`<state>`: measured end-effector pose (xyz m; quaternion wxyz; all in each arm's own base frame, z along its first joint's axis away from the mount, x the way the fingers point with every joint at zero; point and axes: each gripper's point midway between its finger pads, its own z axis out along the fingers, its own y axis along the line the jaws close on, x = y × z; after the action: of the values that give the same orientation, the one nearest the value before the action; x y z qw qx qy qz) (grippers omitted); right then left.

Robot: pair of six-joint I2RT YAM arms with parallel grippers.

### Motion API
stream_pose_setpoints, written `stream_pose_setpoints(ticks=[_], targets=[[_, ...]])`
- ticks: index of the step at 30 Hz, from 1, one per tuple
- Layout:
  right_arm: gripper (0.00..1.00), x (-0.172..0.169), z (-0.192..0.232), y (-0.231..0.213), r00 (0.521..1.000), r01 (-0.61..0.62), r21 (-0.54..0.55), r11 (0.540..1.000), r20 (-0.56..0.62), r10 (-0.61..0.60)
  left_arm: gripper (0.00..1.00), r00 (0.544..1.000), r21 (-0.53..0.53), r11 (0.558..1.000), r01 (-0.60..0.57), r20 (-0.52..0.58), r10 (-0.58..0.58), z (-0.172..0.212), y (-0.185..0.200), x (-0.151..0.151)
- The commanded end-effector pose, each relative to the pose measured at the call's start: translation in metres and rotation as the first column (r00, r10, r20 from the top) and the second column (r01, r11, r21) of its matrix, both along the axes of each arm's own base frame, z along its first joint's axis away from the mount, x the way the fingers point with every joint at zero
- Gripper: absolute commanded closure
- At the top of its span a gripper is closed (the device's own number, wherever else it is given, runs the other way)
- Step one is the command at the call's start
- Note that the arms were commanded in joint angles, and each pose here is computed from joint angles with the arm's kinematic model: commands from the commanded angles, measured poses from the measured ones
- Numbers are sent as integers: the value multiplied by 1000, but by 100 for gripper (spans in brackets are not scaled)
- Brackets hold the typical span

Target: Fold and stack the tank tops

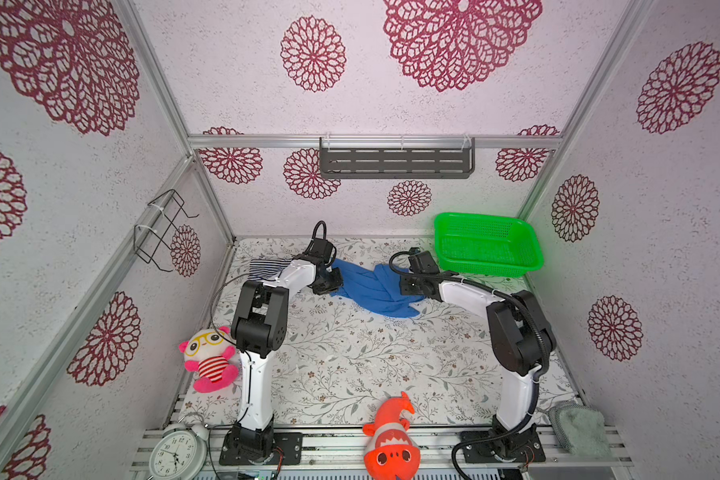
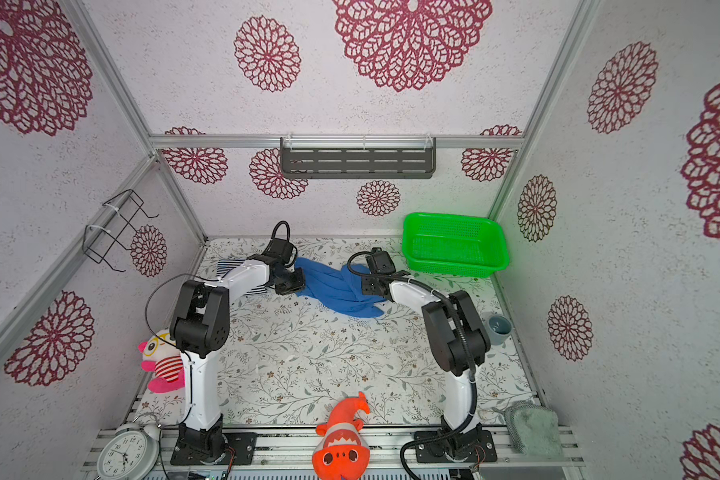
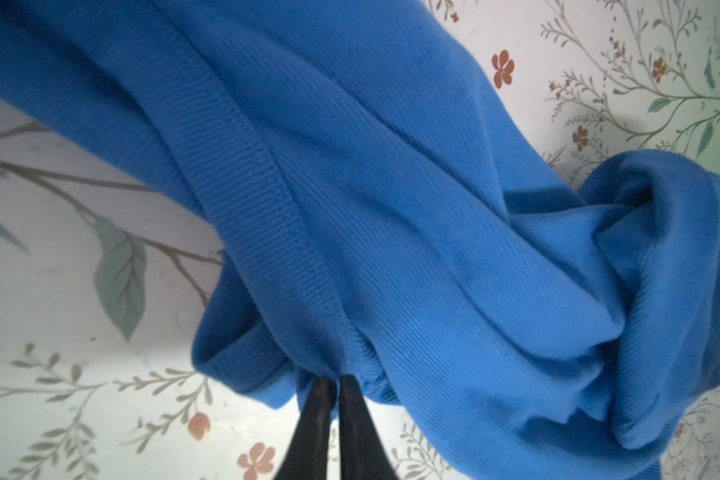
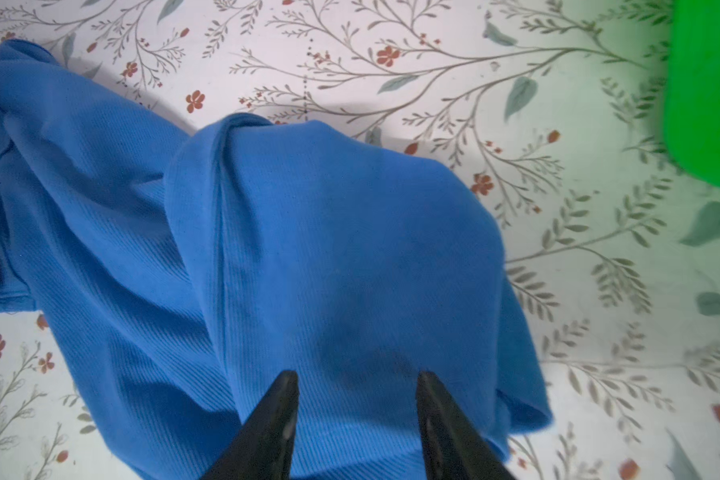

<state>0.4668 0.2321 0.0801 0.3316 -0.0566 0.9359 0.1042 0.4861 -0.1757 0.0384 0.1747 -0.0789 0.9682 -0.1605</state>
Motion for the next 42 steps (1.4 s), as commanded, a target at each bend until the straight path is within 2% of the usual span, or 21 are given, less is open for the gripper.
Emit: stream_pose_setpoints(ticks=[1,4,6,7,10,13,14,17,21,27,32,33,36,41,42], targets=[[51,10,7,25,999,-35,32,999,27,34,98,999,-2,1000,22,37,-22,18,-4,-1],[53,13,-8,35,999,-49,25,999,4,49,100,998,-1,1000,31,51,-31,29,-4,-5],[61,16,-11,36,999,-40,19,999,-7,40,100,997,3,999,37,65,-37,39,-3,-7],[68,16,-9,36,999,-35,18,999,-4,35,100,997,5,999,39,71,-40,44,-2,-9],[100,17,8,28,999,-13,-1,1000,31,13,100,994,14,999,51,101,-52,63,1,-12],[100,17,37,14,996,13,-17,1000,89,-11,100,989,35,997,67,129,-71,80,4,-13],[100,16,47,8,994,22,-22,1000,108,-20,100,982,38,997,69,171,-75,102,6,-14],[100,13,77,-14,987,55,-25,998,156,-51,100,972,72,995,67,219,-81,128,14,-12],[100,1,112,-47,976,96,7,995,196,-96,100,964,96,994,56,255,-79,149,23,-9],[100,-22,152,-96,956,163,67,984,235,-174,100,970,53,993,106,213,-115,132,-1,-13],[100,-39,174,-115,945,183,94,979,257,-202,99,976,3,989,150,161,-148,108,-33,-24],[100,-43,178,-115,946,178,99,979,258,-198,93,981,2,988,155,118,-154,86,-38,-26],[100,-51,184,-111,949,154,127,980,258,-182,83,982,-34,985,172,89,-168,74,-53,-35],[100,-57,181,-97,963,107,190,976,224,-149,82,975,-95,975,203,112,-193,86,-74,-45],[100,-57,179,-93,967,97,207,973,213,-142,81,968,-133,967,216,159,-195,107,-81,-46]])
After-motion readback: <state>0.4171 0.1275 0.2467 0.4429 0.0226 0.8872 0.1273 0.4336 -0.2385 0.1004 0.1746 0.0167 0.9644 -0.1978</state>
